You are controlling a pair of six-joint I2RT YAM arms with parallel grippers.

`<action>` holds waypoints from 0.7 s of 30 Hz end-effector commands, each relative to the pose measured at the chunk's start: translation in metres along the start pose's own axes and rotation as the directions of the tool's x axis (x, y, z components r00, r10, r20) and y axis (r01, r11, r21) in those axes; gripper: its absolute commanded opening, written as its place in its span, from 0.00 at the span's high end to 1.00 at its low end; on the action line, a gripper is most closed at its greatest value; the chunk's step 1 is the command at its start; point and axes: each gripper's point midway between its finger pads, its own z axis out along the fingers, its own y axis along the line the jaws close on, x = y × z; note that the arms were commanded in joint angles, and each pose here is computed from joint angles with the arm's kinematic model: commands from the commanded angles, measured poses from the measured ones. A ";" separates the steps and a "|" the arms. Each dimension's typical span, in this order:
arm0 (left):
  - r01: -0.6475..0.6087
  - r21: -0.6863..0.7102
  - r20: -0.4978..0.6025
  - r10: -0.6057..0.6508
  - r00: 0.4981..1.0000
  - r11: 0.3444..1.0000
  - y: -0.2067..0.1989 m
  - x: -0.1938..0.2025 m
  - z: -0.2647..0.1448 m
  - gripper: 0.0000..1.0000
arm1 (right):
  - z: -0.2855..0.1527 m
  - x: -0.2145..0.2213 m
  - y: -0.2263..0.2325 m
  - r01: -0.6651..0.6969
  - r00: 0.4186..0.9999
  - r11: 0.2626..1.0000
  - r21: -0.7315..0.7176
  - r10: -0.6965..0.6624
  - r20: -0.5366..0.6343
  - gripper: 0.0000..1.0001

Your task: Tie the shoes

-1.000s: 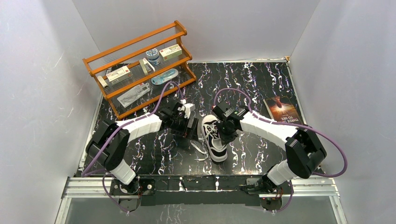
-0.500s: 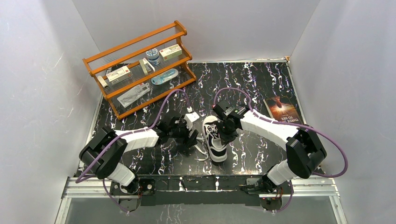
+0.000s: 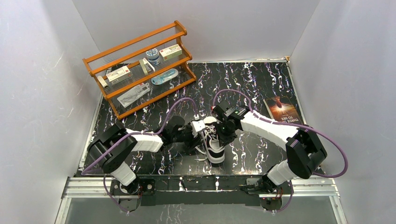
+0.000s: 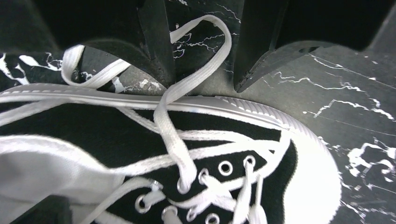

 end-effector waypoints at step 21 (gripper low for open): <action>0.082 -0.007 0.070 -0.081 0.994 0.997 -0.009 -0.044 -0.025 1.00 | -0.017 -0.014 0.012 -0.006 0.998 0.998 -0.067 0.010 0.061 0.83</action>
